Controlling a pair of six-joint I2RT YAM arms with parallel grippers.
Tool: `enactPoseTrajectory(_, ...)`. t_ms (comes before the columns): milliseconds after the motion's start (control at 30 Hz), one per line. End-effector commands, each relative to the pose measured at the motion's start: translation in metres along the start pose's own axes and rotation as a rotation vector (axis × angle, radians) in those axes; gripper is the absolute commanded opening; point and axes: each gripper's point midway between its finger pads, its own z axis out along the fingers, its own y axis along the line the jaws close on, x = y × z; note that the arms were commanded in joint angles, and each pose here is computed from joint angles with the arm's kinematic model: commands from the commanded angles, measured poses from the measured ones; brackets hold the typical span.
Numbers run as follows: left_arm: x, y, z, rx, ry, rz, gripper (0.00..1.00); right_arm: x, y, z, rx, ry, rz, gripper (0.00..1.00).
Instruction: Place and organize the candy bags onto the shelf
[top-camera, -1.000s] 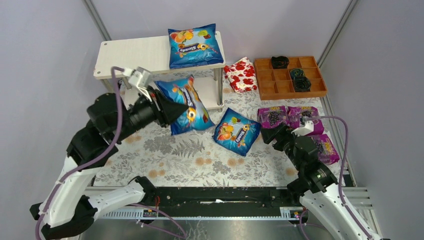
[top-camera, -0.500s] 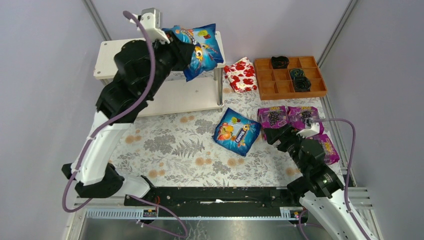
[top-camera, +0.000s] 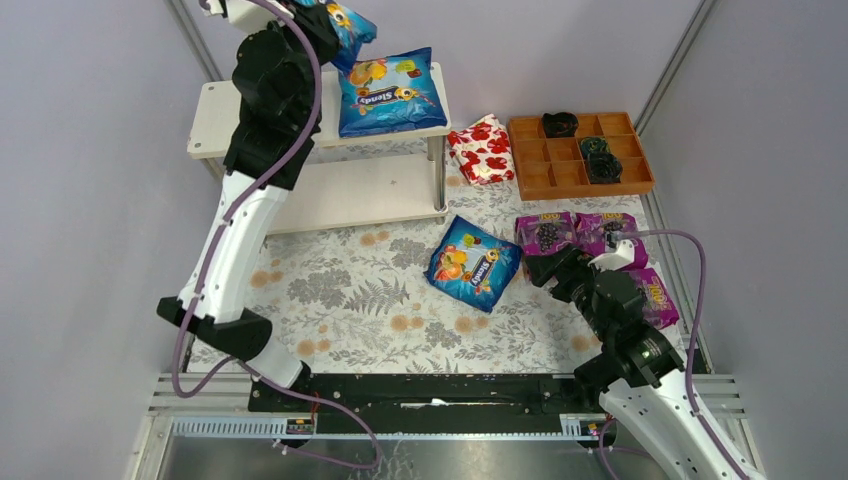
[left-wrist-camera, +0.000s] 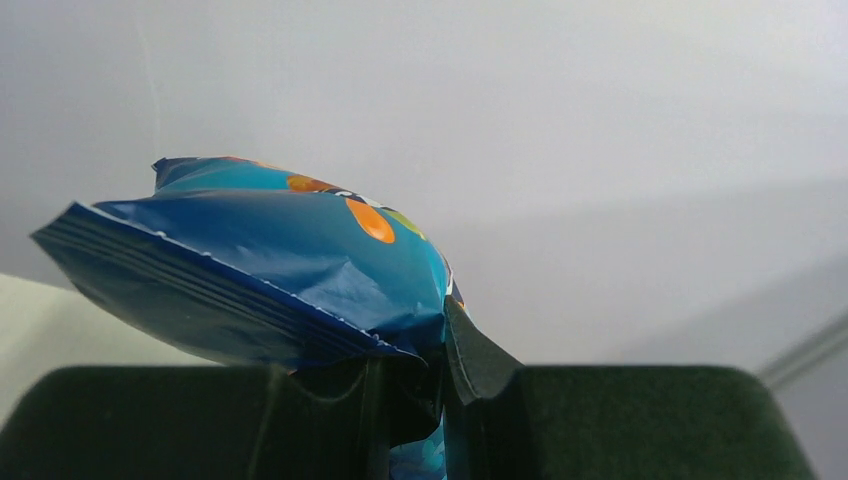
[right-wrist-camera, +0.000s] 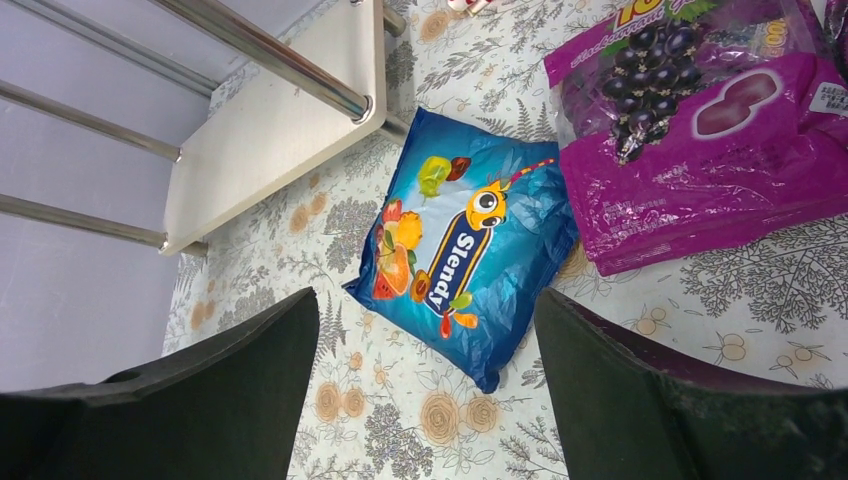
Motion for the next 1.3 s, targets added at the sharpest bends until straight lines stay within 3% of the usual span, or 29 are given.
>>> enactPoseTrajectory(0, -0.115, -0.024, 0.003, 0.119, -0.360, -0.207, 0.00, -0.017, 0.006, -0.005, -0.001, -0.054, 0.007, 0.86)
enactPoseTrajectory(300, -0.100, 0.006, 0.042, 0.103, -0.382, -0.242, 0.00, -0.007, -0.010, -0.009, 0.045, -0.038, 0.020, 0.85)
enactPoseTrajectory(533, -0.075, 0.027, 0.054, 0.098, -0.333, -0.289, 0.00, -0.004, -0.015, -0.010, 0.057, -0.035, 0.024, 0.86)
enactPoseTrajectory(1067, -0.051, 0.062, 0.040, 0.022, -0.296, -0.320, 0.00, 0.001, -0.013, -0.009, 0.037, -0.021, 0.029, 0.86)
enactPoseTrajectory(1267, -0.062, 0.055, 0.035, 0.031, -0.295, -0.330, 0.00, 0.006, -0.013, -0.008, 0.028, -0.007, 0.037, 0.86)
